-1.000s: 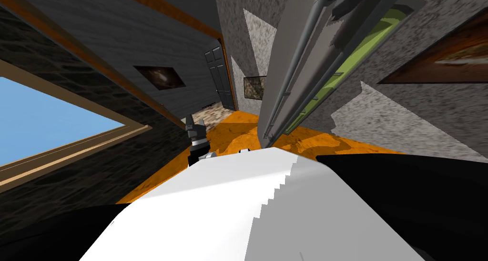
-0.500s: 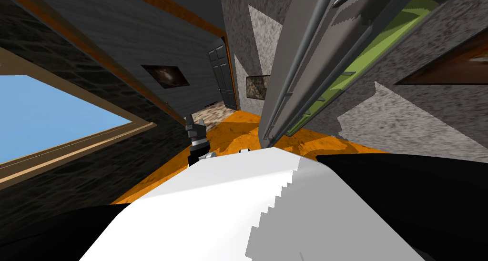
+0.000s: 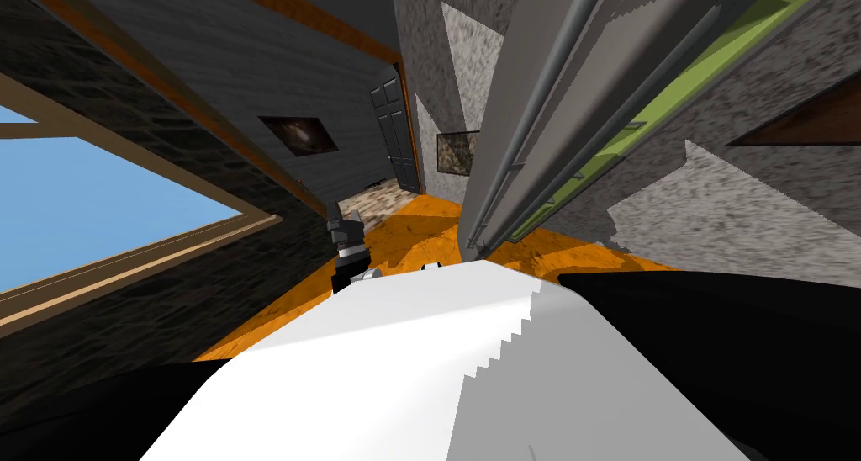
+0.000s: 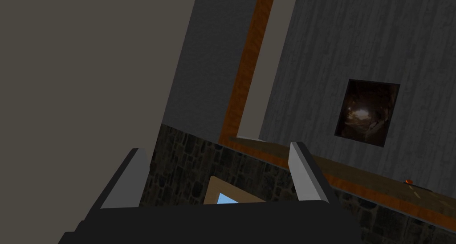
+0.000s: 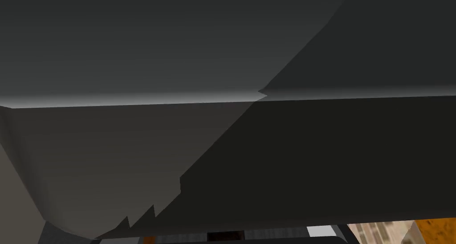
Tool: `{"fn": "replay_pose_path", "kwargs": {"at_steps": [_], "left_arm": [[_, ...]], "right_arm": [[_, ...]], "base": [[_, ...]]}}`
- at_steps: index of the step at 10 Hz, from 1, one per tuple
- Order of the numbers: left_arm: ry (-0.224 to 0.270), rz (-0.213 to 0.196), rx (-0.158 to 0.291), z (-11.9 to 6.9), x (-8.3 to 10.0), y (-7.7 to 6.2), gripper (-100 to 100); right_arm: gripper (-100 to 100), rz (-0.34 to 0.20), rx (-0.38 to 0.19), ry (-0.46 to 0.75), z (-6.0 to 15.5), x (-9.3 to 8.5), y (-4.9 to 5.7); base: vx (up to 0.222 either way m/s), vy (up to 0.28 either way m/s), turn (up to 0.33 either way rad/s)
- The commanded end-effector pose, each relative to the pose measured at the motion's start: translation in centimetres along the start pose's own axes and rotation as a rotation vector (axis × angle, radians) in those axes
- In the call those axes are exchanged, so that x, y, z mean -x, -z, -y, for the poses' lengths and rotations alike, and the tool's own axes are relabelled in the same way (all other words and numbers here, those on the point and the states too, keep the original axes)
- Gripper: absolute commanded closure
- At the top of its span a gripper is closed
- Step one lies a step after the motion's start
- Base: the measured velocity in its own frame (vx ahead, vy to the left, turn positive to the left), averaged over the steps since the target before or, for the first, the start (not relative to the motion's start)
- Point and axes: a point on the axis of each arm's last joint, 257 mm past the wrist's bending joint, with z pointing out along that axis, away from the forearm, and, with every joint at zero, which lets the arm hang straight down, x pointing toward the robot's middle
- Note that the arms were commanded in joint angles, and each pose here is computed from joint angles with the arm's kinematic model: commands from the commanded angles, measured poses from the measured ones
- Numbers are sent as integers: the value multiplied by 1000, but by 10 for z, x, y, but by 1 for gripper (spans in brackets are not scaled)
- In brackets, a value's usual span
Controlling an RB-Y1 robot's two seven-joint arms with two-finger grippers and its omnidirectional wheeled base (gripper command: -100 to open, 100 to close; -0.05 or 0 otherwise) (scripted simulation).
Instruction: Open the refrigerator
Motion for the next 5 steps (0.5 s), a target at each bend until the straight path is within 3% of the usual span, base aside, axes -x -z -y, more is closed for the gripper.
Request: {"fn": "replay_pose_path", "kwargs": {"at_steps": [1, 5], "left_arm": [[0, 0, 0, 0, 0, 0, 0], [0, 0, 0, 0, 0, 0, 0]], "right_arm": [[0, 0, 2, 0, -1, 0, 0], [0, 0, 3, 2, -1, 1, 0]], "base": [[-8, 4, -4], [0, 0, 0]]}}
